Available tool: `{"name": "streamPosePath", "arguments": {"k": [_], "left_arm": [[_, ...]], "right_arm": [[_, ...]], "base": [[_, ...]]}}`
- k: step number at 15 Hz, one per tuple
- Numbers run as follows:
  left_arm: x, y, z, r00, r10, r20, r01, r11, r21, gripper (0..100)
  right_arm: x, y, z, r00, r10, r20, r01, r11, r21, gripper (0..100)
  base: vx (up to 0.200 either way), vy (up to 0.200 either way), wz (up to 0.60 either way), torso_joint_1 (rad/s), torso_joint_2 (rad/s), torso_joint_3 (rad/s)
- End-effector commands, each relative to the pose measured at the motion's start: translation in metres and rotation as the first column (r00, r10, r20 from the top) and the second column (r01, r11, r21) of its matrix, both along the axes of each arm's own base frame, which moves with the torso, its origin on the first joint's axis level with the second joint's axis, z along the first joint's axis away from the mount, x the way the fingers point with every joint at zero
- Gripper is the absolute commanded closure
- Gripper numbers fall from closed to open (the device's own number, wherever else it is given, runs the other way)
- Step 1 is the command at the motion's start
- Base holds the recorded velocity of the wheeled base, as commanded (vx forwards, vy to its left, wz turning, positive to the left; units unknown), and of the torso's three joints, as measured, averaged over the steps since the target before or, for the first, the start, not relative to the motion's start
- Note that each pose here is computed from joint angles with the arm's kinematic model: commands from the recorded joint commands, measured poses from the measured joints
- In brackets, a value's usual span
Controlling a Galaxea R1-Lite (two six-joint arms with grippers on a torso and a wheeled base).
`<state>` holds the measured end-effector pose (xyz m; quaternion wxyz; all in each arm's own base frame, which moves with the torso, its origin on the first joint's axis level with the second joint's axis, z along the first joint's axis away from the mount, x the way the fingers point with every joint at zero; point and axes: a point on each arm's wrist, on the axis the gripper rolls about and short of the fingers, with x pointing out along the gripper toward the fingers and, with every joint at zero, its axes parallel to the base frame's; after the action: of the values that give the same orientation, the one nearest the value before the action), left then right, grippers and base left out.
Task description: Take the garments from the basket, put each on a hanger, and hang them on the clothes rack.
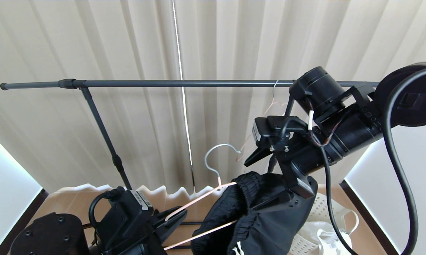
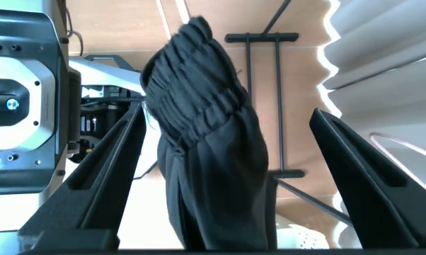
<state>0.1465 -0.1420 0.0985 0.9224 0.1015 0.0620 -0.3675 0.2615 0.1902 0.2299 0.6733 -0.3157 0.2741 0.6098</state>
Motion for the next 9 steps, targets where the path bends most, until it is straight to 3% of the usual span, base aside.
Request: {"name": "streamPosePath", "arguments": {"k": [1, 4, 9], "left_arm": [[-0.001, 0.0, 0.0, 1.0, -0.004, 0.004, 0.004, 1.0, -0.004, 100], [-0.002, 0.0, 0.0, 1.0, -0.011, 0.015, 0.011, 1.0, 0.003, 100], [-0.002, 0.0, 0.0, 1.0, -0.009, 0.017, 0.009, 1.0, 0.001, 100]], "right_arm": [[0.002, 0.002, 0.003, 1.0, 0.001, 0.011, -0.001, 1.0, 0.004, 0], [0.005, 0.011, -0.009, 1.0, 0.016, -0.021, -0.016, 1.0, -0.017, 0], [0.008, 0.013, -0.009, 1.0, 0.018, -0.016, -0.018, 1.0, -0.014, 0]], "base": [[0.0, 0.0, 0.0, 0.0, 0.0, 0.0], [0.0, 0.0, 0.0, 0.0, 0.0, 0.0], [0.0, 0.0, 0.0, 0.0, 0.0, 0.0]]}}
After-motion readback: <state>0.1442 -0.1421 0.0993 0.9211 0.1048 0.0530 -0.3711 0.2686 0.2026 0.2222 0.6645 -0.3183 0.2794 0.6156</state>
